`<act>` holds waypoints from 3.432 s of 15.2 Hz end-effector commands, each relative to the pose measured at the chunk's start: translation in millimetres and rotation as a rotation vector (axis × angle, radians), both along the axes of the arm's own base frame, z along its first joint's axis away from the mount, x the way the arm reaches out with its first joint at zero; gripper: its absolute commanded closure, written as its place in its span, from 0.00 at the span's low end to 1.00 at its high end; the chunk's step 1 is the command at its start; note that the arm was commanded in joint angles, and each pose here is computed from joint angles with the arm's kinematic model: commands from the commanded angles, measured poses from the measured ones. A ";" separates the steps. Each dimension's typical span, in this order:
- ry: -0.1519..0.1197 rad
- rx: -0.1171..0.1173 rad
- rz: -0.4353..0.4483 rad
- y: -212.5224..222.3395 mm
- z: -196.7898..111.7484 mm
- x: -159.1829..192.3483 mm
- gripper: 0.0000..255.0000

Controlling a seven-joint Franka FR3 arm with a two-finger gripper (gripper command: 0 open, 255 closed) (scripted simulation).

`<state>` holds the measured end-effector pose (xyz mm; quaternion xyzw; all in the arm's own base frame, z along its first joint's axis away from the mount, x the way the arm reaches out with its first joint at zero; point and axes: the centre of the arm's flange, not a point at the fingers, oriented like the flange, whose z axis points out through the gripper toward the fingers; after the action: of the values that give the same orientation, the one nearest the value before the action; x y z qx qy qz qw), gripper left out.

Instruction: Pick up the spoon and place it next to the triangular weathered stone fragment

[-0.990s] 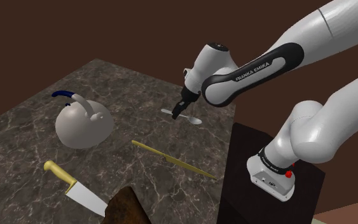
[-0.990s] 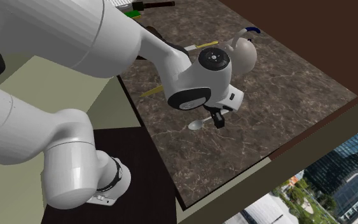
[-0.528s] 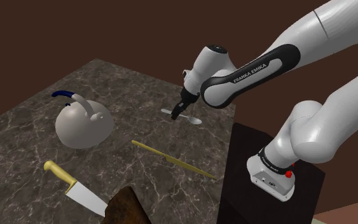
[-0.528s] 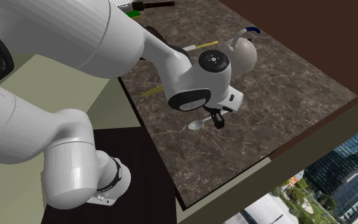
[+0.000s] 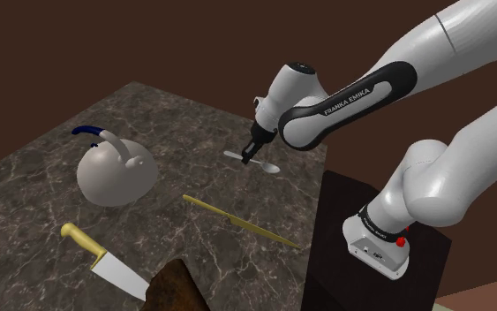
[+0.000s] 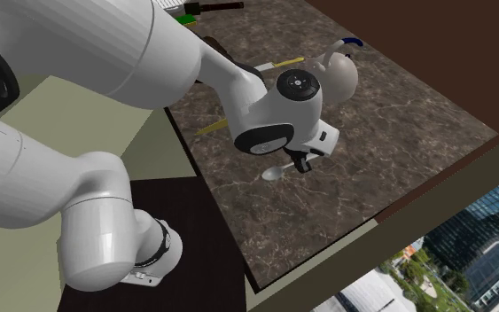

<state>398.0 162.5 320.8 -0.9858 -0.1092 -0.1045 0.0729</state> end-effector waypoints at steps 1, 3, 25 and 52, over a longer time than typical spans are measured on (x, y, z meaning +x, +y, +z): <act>0.000 0.000 0.000 0.0 0.0 0.0 1.00; 0.000 0.000 0.000 0.0 0.0 0.0 1.00; 0.000 0.000 0.000 0.0 116.1 0.0 1.00; 0.000 0.000 0.000 289.5 129.7 -39.0 1.00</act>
<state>360.2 444.2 454.2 -0.9858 -0.1101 -0.1044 0.0726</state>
